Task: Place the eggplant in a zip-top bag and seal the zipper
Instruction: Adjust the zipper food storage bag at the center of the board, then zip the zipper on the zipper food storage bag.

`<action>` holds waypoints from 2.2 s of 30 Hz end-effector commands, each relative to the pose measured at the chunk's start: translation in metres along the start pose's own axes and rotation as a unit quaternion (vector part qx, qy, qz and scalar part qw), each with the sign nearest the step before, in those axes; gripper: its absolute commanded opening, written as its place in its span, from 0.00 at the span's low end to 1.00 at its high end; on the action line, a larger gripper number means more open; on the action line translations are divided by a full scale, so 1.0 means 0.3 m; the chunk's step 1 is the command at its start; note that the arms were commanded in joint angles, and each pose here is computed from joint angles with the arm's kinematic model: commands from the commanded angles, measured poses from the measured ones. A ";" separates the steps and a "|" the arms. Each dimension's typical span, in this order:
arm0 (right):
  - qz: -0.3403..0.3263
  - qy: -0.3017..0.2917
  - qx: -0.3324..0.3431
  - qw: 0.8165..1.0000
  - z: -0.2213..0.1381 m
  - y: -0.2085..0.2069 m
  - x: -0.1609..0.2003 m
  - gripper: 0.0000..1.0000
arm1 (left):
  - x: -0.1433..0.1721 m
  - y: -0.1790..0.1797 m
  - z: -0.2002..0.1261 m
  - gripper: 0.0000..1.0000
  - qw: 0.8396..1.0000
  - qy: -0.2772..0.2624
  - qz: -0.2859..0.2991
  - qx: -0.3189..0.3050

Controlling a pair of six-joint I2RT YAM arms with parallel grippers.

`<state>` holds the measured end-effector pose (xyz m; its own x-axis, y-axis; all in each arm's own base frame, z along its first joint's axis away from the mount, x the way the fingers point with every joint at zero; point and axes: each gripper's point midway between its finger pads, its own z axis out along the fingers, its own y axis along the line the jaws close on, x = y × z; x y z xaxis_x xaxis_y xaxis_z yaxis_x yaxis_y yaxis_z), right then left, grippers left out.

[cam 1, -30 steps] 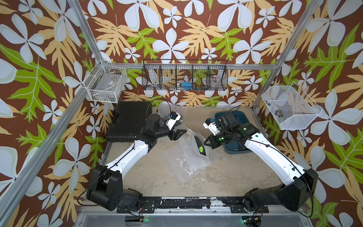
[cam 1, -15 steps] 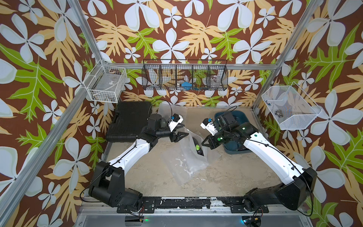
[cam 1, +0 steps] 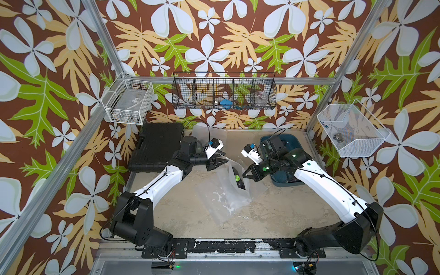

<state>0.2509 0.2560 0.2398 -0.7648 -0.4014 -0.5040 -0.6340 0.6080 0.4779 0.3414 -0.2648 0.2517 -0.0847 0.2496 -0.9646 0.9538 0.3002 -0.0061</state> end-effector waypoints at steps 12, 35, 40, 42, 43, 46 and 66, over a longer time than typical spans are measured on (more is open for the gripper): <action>0.000 -0.012 0.053 0.999 -0.011 -0.055 -0.036 0.07 | -0.022 0.023 -0.024 0.00 1.000 0.012 -0.013 -0.016; -0.256 -0.258 0.054 0.930 -0.241 0.087 -0.436 0.44 | -0.105 0.018 -0.059 0.00 0.984 0.042 -0.138 -0.108; -0.330 -0.286 0.035 0.899 -0.218 0.123 -0.450 0.42 | -0.129 -0.014 -0.068 0.00 0.987 0.038 -0.129 -0.090; -0.342 -0.287 0.024 0.894 -0.196 0.142 -0.455 0.41 | -0.133 -0.020 -0.070 0.00 0.987 0.039 -0.126 -0.088; -0.351 -0.285 0.020 0.892 -0.179 0.156 -0.457 0.41 | -0.134 -0.019 -0.071 0.00 0.987 0.039 -0.125 -0.088; -0.370 -0.272 0.022 0.888 -0.125 0.180 -0.462 0.39 | -0.140 -0.022 -0.072 0.00 0.988 0.038 -0.124 -0.087; -0.372 -0.233 0.056 0.897 -0.023 0.099 -0.443 0.27 | -0.141 -0.018 -0.081 0.00 0.988 0.041 -0.115 -0.095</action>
<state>0.3296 0.3216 0.3242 -0.0057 -0.4092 -0.9124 -0.9179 0.3642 -0.1576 0.3332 -0.2531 0.2942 -0.3374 0.2265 -0.9137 0.8289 0.5316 -0.1743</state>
